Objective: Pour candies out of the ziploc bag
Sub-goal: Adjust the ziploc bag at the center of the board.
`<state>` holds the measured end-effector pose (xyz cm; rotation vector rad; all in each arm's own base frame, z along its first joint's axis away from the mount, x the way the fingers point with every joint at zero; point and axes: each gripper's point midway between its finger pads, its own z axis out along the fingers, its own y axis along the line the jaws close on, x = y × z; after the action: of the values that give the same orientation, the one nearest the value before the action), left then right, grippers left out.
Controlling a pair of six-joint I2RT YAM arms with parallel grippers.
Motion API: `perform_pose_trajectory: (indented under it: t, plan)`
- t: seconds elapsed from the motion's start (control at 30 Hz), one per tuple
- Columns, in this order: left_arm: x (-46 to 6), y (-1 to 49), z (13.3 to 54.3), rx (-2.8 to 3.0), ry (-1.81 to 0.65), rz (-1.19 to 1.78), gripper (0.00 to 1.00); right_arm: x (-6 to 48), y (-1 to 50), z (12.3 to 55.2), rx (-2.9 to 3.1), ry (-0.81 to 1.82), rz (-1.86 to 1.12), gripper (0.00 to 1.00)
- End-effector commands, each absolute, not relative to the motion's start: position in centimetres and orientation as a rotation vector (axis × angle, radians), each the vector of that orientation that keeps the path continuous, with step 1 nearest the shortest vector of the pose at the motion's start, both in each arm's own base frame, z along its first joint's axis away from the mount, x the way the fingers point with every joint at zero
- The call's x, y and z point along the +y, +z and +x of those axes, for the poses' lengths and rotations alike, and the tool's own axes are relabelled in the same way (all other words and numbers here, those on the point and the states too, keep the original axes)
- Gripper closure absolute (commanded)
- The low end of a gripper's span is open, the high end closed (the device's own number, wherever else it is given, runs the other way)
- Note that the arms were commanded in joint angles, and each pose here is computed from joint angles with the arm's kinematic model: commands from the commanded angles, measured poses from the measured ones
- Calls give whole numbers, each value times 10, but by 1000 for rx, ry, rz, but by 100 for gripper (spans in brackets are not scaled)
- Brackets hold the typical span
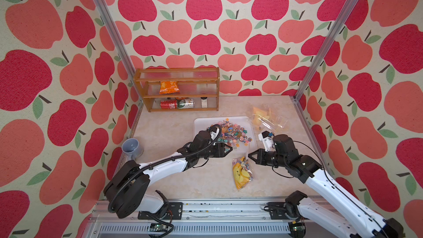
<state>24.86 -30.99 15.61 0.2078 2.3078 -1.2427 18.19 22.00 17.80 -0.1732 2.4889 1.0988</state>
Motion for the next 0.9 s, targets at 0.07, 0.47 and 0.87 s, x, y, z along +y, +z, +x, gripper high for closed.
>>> perform_pose_trajectory:
  t: [0.07, 0.47, 0.87]
  plan:
    - [-247, 205, 258, 2161, -1143, 49, 46, 286, 257, 193, 2239, 1349, -395, 100]
    - [-167, 261, 235, 2037, -999, -87, 47, 369, 320, 216, 2080, 1463, -559, 100]
    - [-188, 259, 239, 2078, -1040, -23, 51, 302, 203, 192, 2386, 1233, -313, 100]
